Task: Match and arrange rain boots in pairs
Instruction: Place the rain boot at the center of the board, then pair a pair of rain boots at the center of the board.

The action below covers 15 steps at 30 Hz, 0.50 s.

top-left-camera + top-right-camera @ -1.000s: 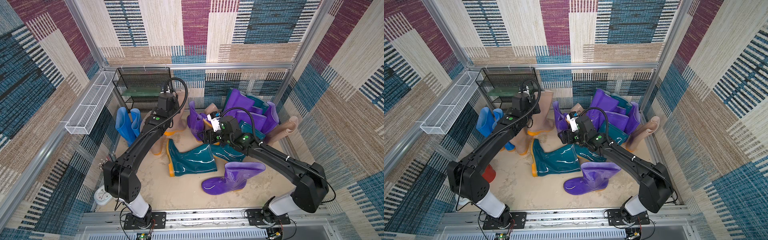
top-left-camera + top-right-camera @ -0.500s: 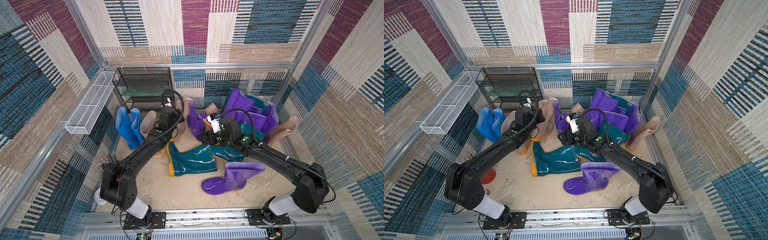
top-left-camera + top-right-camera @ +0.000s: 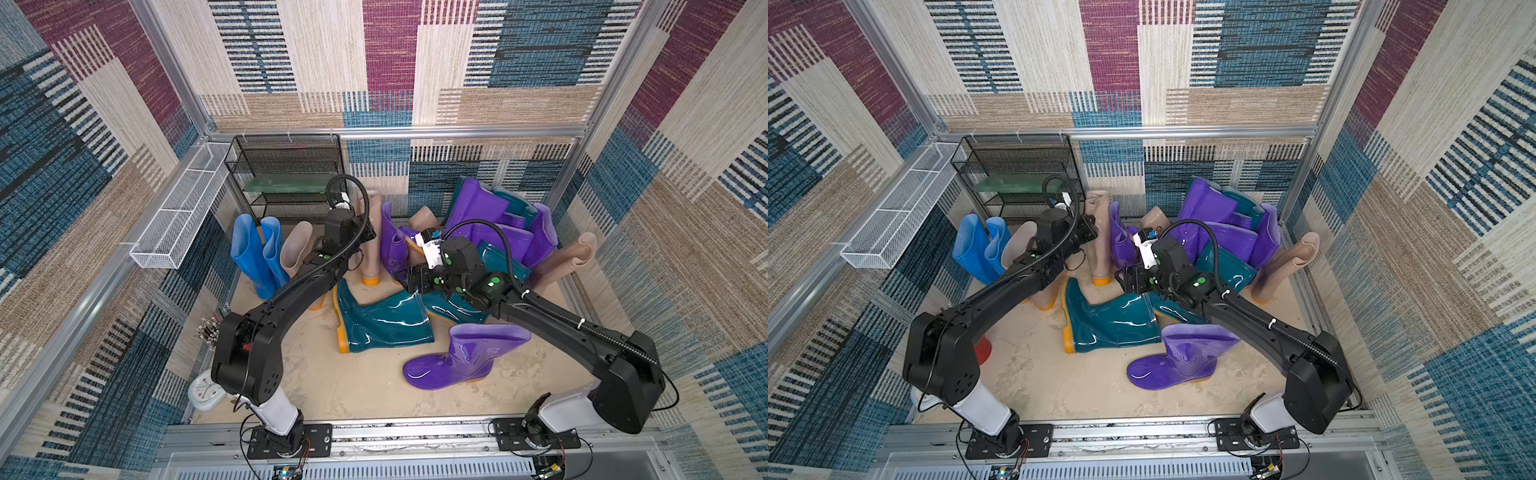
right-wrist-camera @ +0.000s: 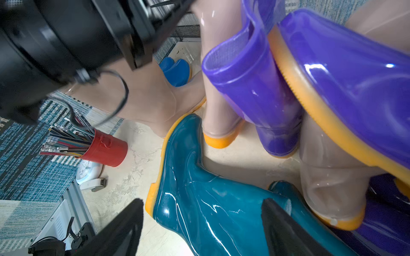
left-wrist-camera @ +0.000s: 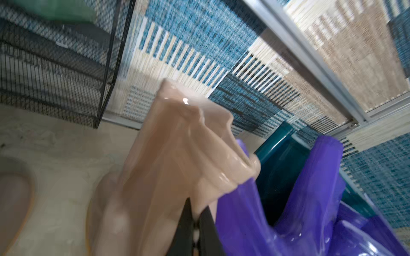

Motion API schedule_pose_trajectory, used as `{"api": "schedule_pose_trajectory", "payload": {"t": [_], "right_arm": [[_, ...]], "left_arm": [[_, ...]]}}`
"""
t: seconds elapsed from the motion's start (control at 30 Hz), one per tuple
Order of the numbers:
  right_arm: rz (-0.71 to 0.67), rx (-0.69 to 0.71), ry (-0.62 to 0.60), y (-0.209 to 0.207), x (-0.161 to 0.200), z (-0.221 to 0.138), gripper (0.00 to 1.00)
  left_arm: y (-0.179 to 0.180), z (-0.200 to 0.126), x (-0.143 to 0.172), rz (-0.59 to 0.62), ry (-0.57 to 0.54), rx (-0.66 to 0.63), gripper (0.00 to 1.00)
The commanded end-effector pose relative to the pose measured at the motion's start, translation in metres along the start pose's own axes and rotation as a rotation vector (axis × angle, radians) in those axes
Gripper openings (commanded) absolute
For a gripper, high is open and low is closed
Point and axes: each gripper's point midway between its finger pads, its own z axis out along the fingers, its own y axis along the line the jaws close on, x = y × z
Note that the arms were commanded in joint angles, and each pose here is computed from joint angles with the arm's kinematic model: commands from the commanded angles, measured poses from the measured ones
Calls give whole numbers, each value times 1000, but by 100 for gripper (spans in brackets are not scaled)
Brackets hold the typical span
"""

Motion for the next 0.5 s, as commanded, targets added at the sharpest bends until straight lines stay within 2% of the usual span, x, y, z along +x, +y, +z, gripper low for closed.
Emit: {"api": "schedule_pose_trajectory", "payload": {"t": [0.0, 0.17, 0.2, 0.3, 0.37, 0.47], "right_arm": [[0, 9, -24, -2, -4, -4, 86], [0, 3, -17, 1, -1, -5, 87], [0, 6, -20, 2, -2, -5, 87], [-11, 16, -33, 7, -5, -7, 90], [-31, 20, -44, 14, -10, -6, 91], [-69, 17, -59, 29, -20, 0, 94]], "left_arm": [[4, -10, 2, 9, -41, 22, 0], [10, -34, 21, 13, -8, 54, 0], [10, -43, 20, 14, -12, 58, 5], [10, -70, 9, 38, -27, 39, 54], [2, -90, -2, 85, -32, 41, 77], [-3, -118, -25, 192, -31, -12, 83]]}}
